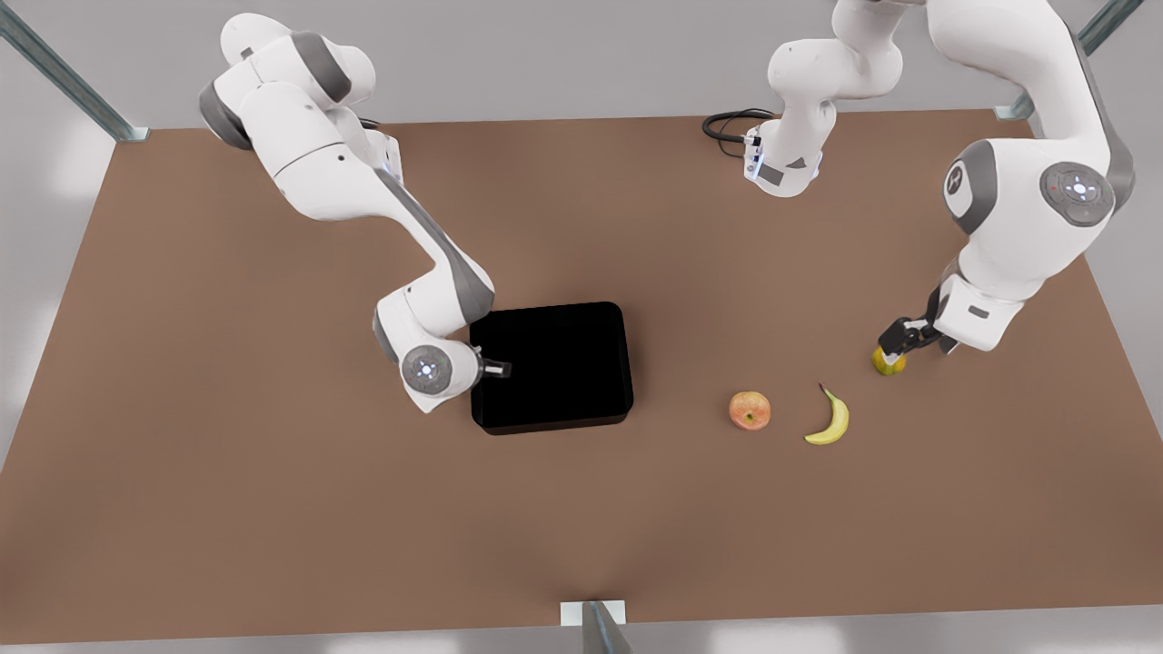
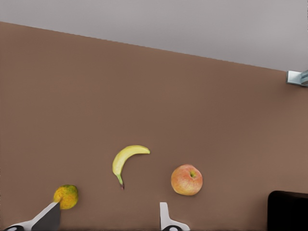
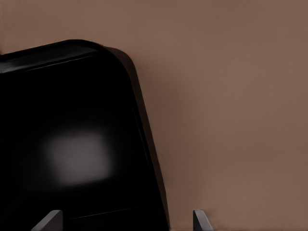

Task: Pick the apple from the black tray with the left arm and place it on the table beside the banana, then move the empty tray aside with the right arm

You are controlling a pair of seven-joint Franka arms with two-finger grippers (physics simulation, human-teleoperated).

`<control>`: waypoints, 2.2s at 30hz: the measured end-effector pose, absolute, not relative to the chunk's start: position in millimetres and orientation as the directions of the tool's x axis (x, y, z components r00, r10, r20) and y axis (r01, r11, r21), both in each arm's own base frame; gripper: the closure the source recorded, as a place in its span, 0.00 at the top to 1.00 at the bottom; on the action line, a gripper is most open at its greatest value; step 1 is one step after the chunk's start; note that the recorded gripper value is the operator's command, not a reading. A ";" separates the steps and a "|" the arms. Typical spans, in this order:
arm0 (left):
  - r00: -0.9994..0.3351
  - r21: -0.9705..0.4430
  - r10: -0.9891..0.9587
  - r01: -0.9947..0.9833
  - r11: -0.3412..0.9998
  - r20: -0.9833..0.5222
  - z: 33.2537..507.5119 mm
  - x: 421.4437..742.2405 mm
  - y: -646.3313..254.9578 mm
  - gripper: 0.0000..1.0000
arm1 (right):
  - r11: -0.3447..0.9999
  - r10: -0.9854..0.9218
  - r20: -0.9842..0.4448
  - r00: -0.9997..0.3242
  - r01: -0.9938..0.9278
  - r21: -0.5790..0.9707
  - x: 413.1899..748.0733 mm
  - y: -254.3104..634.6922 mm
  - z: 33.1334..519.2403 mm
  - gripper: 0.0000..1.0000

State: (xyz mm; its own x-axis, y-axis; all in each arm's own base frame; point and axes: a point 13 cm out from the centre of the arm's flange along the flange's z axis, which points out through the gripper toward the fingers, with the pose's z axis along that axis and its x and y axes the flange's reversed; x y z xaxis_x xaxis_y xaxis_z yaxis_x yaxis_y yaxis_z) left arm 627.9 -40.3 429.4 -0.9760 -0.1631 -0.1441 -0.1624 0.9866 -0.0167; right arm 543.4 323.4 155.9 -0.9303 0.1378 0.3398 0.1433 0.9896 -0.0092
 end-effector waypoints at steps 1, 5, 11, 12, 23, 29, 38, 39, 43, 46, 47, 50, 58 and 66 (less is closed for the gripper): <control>-0.980 -0.015 -0.144 -0.143 0.990 -0.134 427.9 625.0 -42.0 1.00 | 0.990 0.132 0.340 -0.931 0.138 -0.006 543.3 324.3 153.3 1.00; -0.992 -0.009 -0.066 -0.066 0.998 -0.104 420.8 618.5 -52.3 1.00 | 0.987 0.159 0.347 -0.924 0.159 -0.027 559.0 288.9 125.7 1.00; -0.996 -0.002 0.007 0.007 1.000 -0.086 417.1 614.5 -52.5 1.00 | 0.993 0.100 0.369 -0.924 0.119 0.029 552.3 306.3 113.8 1.00; -0.996 -0.001 0.016 0.016 1.000 -0.085 417.2 614.1 -51.8 1.00 | 0.993 0.083 0.374 -0.924 0.108 0.044 549.0 314.6 115.1 1.00; -0.992 0.005 0.100 0.100 0.995 -0.077 418.9 610.5 -53.6 1.00 | 0.993 0.009 0.379 -0.925 0.053 0.107 550.0 319.9 100.4 0.46; -0.989 0.008 0.125 0.125 0.992 -0.072 416.9 610.5 -52.5 1.00 | 0.991 -0.025 0.371 -0.928 0.024 0.128 551.9 321.4 102.1 0.15; -0.985 0.010 0.154 0.154 0.988 -0.073 418.0 610.2 -53.6 1.00 | 0.989 -0.085 0.325 -0.942 -0.039 0.145 557.2 319.2 173.0 0.15; -0.985 0.011 0.156 0.156 0.988 -0.075 419.0 610.0 -53.5 1.00 | 0.989 -0.091 0.331 -0.939 -0.047 0.140 554.7 315.3 183.1 0.15; -0.983 0.012 0.163 0.163 0.987 -0.078 421.0 610.9 -53.3 1.00 | 0.995 -0.071 0.372 -0.925 -0.037 0.097 555.2 264.9 210.4 0.15; -0.983 0.014 0.168 0.167 0.986 -0.079 421.3 612.1 -52.8 1.00 | 0.999 -0.017 0.405 -0.914 0.003 0.047 563.0 192.0 231.8 0.15; -0.982 0.015 0.169 0.169 0.986 -0.080 421.4 612.4 -52.7 1.00 | 0.999 0.001 0.420 -0.908 0.016 0.033 564.3 165.5 236.8 0.15; -0.981 0.015 0.180 0.179 0.984 -0.078 419.4 613.4 -56.3 1.00 | 0.999 0.044 0.458 -0.888 0.048 -0.002 566.3 85.8 244.7 0.15; -0.978 0.010 0.193 0.193 0.981 -0.076 413.4 615.9 -63.7 1.00 | 0.999 -0.031 0.532 -0.846 -0.036 0.001 562.8 -29.0 231.7 0.15; -0.978 0.010 0.192 0.191 0.981 -0.079 413.5 617.0 -63.1 1.00 | 0.977 -0.207 0.544 -0.813 -0.202 0.070 576.2 -48.6 171.0 0.15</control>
